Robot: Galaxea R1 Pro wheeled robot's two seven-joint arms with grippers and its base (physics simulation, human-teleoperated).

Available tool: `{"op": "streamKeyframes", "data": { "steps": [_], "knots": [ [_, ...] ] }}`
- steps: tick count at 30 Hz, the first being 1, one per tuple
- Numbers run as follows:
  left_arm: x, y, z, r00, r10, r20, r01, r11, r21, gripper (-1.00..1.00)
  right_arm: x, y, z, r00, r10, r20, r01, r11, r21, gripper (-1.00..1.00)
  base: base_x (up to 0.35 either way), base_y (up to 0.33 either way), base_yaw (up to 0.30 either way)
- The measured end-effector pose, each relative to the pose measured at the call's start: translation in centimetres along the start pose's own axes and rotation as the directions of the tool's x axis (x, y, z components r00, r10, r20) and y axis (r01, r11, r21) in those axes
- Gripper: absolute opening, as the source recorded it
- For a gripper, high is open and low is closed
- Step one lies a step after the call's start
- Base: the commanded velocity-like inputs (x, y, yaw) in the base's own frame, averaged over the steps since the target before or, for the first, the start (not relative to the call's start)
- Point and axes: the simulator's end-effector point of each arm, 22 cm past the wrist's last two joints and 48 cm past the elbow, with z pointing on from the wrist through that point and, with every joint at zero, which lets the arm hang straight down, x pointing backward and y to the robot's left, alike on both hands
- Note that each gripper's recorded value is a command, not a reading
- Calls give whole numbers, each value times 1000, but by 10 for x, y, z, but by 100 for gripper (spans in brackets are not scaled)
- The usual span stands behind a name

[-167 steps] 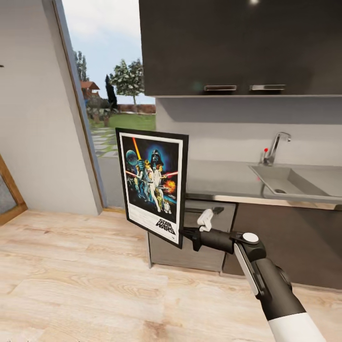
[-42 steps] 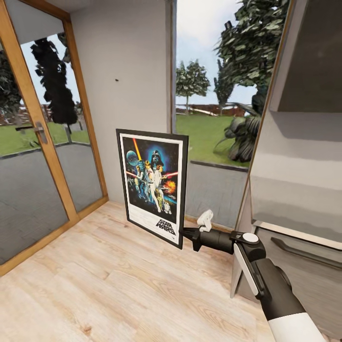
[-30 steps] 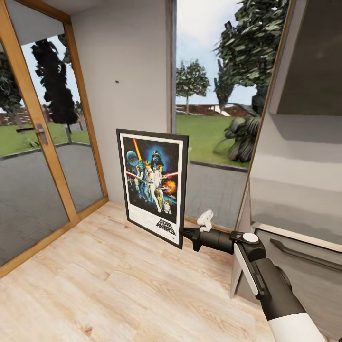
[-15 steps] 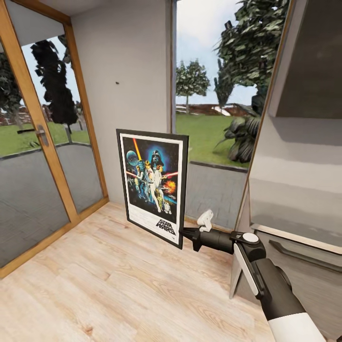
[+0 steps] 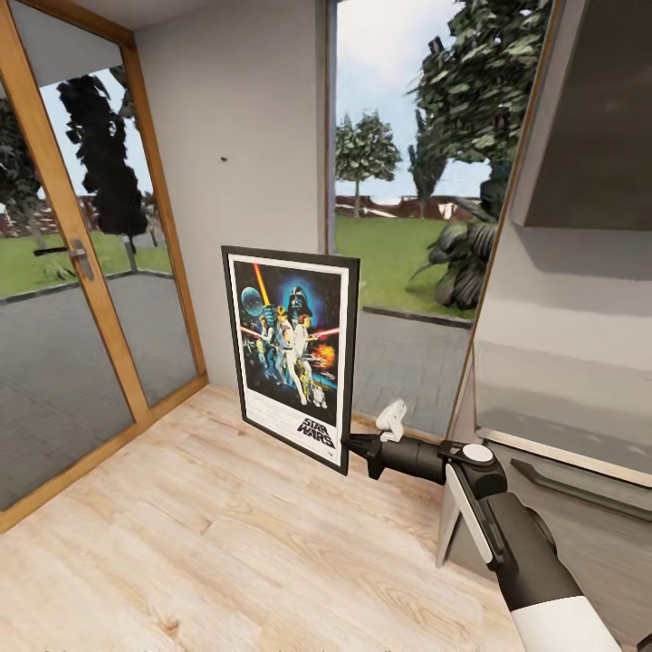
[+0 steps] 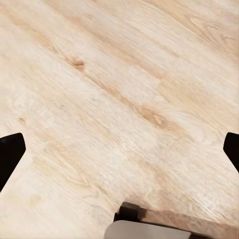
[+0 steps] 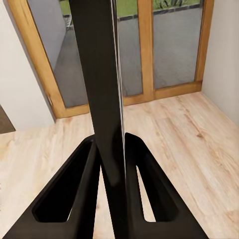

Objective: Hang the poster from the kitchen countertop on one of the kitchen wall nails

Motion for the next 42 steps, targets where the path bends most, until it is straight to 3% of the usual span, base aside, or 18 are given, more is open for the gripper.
{"op": "streamKeyframes", "data": {
  "steps": [42],
  "knots": [
    [-9,5,-37,1000,1,-4,-1,1000,-1,100,-29,16,-14,1000,4,-2,-4,1000,1,-100,0,0,0]
  ]
}}
